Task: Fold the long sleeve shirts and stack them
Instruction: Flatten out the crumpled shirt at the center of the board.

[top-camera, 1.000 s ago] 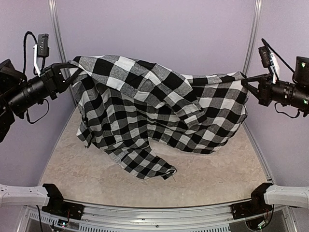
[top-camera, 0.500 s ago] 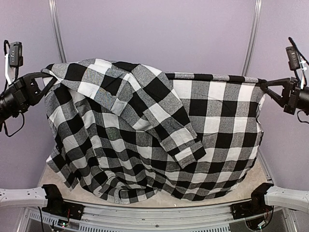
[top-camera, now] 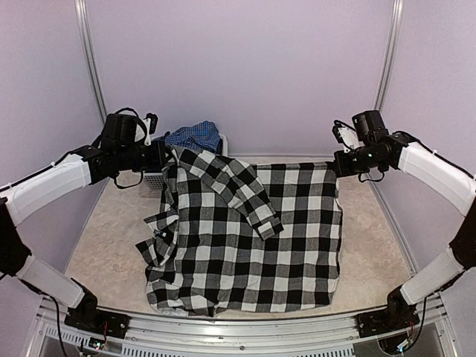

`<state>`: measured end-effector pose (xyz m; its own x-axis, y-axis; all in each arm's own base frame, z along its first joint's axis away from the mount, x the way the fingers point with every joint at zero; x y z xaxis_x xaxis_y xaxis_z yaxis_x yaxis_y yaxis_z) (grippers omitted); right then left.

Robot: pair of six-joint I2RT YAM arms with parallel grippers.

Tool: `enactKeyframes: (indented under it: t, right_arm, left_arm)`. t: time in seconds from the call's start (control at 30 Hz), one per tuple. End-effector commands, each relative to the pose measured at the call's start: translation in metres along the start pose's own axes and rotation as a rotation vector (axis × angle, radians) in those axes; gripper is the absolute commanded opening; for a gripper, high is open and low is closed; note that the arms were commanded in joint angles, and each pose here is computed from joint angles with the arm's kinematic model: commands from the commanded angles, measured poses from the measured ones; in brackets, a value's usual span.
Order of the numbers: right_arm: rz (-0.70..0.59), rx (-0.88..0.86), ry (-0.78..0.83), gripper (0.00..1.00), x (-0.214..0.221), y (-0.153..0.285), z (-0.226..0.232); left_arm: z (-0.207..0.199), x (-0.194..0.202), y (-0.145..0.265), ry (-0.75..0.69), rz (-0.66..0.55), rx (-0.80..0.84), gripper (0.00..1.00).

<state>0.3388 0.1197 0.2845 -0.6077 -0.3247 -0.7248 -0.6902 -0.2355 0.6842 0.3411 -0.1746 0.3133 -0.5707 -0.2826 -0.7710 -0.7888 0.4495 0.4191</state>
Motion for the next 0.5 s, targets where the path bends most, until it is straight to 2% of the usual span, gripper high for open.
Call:
enactKeyframes:
  t: [0.0,0.13,0.2,0.23,0.27,0.33,0.37,0.43,0.47]
  right_arm:
    - [-0.136,0.118,-0.009,0.0,-0.05,-0.043,-0.043]
    - [-0.102,0.174,0.001,0.0,-0.068,-0.102,-0.063]
    - [-0.088,0.194,0.006,0.0,-0.068,-0.126,-0.069]
    - [-0.08,0.193,0.008,0.0,-0.067,-0.137,-0.07]
    - [-0.066,0.196,0.006,0.08,-0.065,-0.146,-0.072]
    - [-0.05,0.178,0.005,0.29,-0.059,-0.156,-0.069]
    - [-0.04,0.176,0.002,0.36,-0.055,-0.158,-0.069]
    - [-0.048,0.166,-0.004,0.47,-0.049,-0.153,-0.066]
    - [-0.057,0.171,-0.01,0.6,-0.046,-0.146,-0.065]
  left_arm:
    - [0.021,-0.042,-0.042,0.048,-0.139,0.025,0.0]
    - [0.044,-0.039,-0.109,0.085,-0.071,-0.003,0.0]
    - [0.056,-0.033,-0.13,0.101,-0.065,-0.042,0.03]
    - [0.061,-0.029,-0.14,0.104,-0.067,-0.048,0.08]
    - [0.064,-0.028,-0.145,0.11,-0.069,-0.053,0.17]
    - [0.068,-0.022,-0.154,0.113,-0.061,-0.06,0.4]
    - [0.071,-0.019,-0.157,0.116,-0.062,-0.066,0.49]
    - [0.078,-0.017,-0.158,0.115,-0.074,-0.105,0.58]
    - [0.082,-0.018,-0.156,0.116,-0.089,-0.13,0.64]
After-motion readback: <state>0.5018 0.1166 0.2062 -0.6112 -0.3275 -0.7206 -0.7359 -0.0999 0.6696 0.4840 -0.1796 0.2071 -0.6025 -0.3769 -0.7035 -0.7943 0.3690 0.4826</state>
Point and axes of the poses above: each gripper's point midway between its finger pads, its own y axis back along the fingers, its own z axis along the line the jaws close on, x = y × z, the point moved 6 cm from there along y, back along the fingers, and after that the axes turned 10 degrees about y, right-handed, at the moved point
